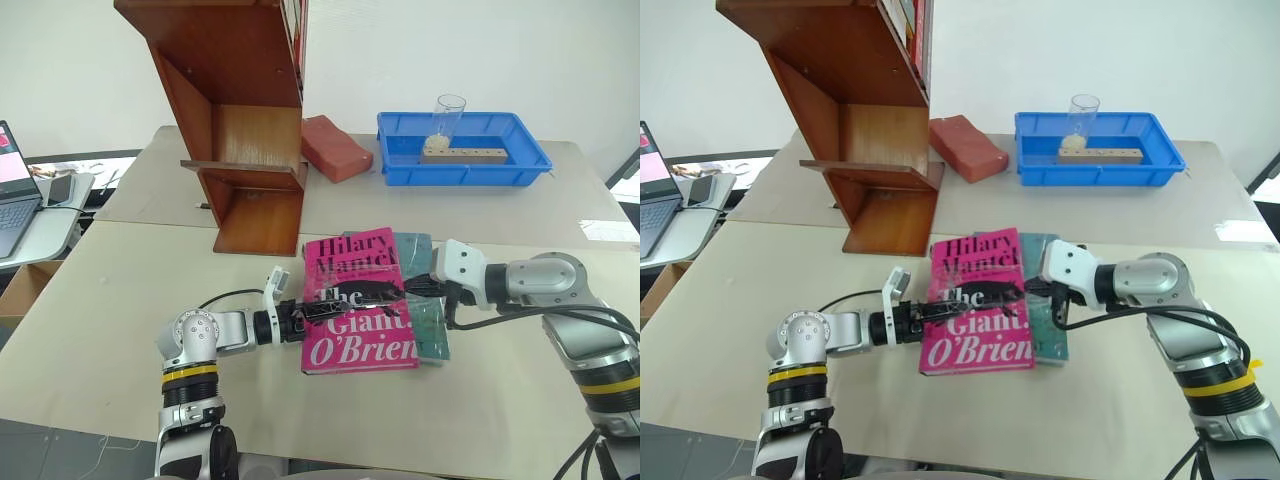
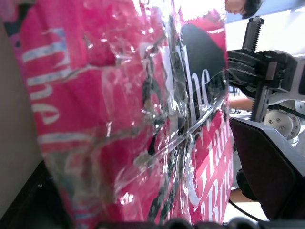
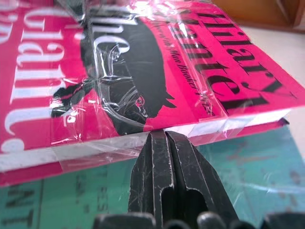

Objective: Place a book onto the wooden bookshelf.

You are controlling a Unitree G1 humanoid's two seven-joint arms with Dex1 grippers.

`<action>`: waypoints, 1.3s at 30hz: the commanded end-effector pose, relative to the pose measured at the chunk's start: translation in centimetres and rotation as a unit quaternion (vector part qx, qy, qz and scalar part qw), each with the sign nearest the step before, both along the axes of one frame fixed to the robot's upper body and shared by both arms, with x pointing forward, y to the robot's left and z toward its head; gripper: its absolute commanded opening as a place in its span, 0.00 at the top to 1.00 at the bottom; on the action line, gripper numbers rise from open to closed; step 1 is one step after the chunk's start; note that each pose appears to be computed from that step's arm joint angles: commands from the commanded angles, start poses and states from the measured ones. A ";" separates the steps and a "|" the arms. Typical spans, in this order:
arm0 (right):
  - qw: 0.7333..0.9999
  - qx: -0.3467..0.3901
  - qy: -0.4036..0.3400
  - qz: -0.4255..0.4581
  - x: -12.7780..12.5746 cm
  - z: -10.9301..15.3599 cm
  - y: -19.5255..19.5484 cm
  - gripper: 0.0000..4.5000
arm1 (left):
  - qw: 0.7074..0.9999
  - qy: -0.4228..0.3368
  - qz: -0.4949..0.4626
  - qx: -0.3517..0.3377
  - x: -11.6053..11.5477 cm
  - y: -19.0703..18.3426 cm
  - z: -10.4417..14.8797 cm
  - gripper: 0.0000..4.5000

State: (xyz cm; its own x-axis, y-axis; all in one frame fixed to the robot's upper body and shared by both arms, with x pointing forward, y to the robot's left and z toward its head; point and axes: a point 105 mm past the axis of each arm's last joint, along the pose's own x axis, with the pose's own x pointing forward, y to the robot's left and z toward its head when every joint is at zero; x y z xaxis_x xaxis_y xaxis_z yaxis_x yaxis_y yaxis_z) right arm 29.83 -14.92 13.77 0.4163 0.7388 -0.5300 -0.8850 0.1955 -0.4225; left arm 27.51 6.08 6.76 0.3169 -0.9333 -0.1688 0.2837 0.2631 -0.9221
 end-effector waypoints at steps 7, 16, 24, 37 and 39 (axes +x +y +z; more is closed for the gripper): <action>0.998 0.006 -0.050 -0.029 0.3 3.8 -2.1 1.00 | 0.987 -0.158 -0.001 -0.014 0.6 1.8 5.6 0.64; 0.991 -0.007 -0.081 -0.108 -1.1 7.8 -7.5 1.00 | 0.918 -0.379 -0.095 0.063 -0.8 1.6 9.7 0.92; 0.990 -0.005 -0.071 -0.121 -4.0 10.9 -8.7 1.00 | 0.646 -0.735 -0.077 0.192 1.5 -0.6 17.8 0.92; 0.991 0.069 -0.088 -0.077 -4.6 14.4 -5.2 1.00 | 0.179 -0.911 -0.023 0.372 5.2 3.3 27.0 0.92; 0.990 0.082 -0.096 -0.068 -4.5 15.1 -4.6 1.00 | 0.161 -0.900 -0.036 0.403 5.9 4.5 27.3 0.92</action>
